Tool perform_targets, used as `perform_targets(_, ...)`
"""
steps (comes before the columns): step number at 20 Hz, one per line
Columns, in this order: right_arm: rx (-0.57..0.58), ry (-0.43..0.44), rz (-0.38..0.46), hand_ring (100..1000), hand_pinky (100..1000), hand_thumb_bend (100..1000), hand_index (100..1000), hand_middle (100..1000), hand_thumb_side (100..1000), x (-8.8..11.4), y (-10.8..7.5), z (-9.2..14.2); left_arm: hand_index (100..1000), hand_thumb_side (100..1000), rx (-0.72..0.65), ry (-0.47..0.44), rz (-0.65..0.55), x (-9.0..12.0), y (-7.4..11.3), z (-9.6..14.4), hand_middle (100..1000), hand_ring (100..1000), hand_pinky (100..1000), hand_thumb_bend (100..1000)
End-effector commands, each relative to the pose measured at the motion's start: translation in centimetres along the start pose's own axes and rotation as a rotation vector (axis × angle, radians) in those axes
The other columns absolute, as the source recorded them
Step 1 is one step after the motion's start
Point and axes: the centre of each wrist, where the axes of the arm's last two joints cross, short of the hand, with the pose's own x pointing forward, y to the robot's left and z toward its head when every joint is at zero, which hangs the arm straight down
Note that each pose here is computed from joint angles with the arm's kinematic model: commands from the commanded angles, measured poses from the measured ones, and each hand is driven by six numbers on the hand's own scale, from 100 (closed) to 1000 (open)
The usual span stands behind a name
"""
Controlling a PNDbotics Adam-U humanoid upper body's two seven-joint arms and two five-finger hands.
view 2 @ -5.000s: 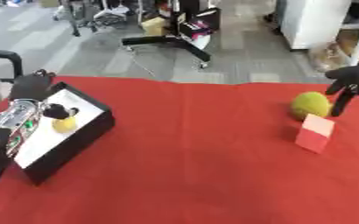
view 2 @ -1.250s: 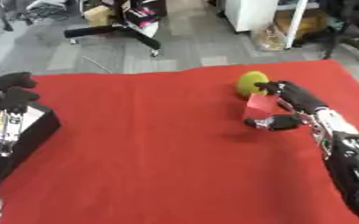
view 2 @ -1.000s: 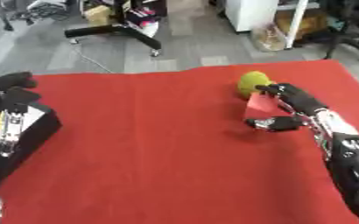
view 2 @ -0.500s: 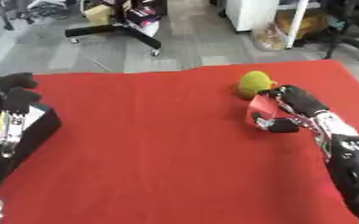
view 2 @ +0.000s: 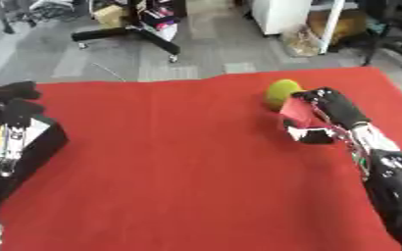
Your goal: Pick up the objects with one hand, pass them to the other hand, and then place them into the box on the other side of the table.
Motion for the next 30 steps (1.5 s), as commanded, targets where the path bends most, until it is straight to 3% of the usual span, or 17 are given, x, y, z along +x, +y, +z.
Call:
perform_targets(1,-0.140,-0.044,-0.070,262,868,100,497,186,651,1.1,-2.7,-2.2,777,929,0.002,-0.001,0.006,0.7,-0.1,0.0,637,604,769,223)
perform_targets(9,-0.269,-0.189,-0.384,280,895,100,488,185,674,8.8,-6.8,-6.1,774,902,-0.090,0.036,-0.020,0.8,-2.1,0.8,644,624,768,174)
perform_targets(10,-0.269,-0.208,-0.438,279,901,100,487,184,679,10.1,-7.1,-6.4,776,874,-0.108,0.017,-0.027,1.0,-2.6,0.7,650,630,769,191)
perform_targets(11,-0.265,-0.225,-0.493,281,904,100,488,186,683,11.4,-7.4,-6.7,780,836,-0.121,-0.005,-0.035,1.2,-3.1,0.6,656,636,770,262)
perform_targets(12,-0.260,-0.246,-0.547,282,908,100,488,188,690,12.7,-7.7,-6.9,785,816,-0.130,-0.034,-0.040,1.4,-3.6,0.4,664,644,771,242)
perform_targets(15,-0.233,-0.315,-0.696,284,914,100,489,190,698,16.4,-8.7,-7.3,797,738,-0.134,-0.124,-0.057,2.3,-5.0,-0.2,684,663,777,317)
perform_targets(18,-0.192,-0.385,-0.816,281,925,100,486,190,708,19.5,-9.2,-7.2,821,556,-0.105,-0.234,-0.077,3.6,-6.2,-1.0,719,698,789,507)
perform_targets(19,-0.174,-0.399,-0.852,280,926,100,486,190,708,20.3,-9.2,-7.0,822,548,-0.091,-0.264,-0.087,3.9,-6.6,-1.3,720,700,789,516)
perform_targets(20,-0.158,-0.412,-0.883,278,928,100,485,190,710,20.9,-9.3,-6.9,829,482,-0.073,-0.291,-0.097,4.2,-6.9,-1.5,727,707,792,583)
perform_targets(21,-0.143,-0.422,-0.908,278,929,100,485,190,710,21.4,-9.4,-6.8,830,474,-0.054,-0.312,-0.110,4.5,-7.2,-1.7,728,708,792,590)
perform_targets(24,-0.103,-0.448,-0.972,273,933,100,484,188,712,22.7,-9.6,-6.4,845,342,0.010,-0.361,-0.155,5.2,-8.1,-2.2,739,719,795,699)
perform_targets(30,-0.056,-0.497,-1.047,268,938,100,483,187,713,24.2,-10.4,-6.0,858,279,0.096,-0.400,-0.243,5.7,-9.7,-2.8,746,729,798,778)
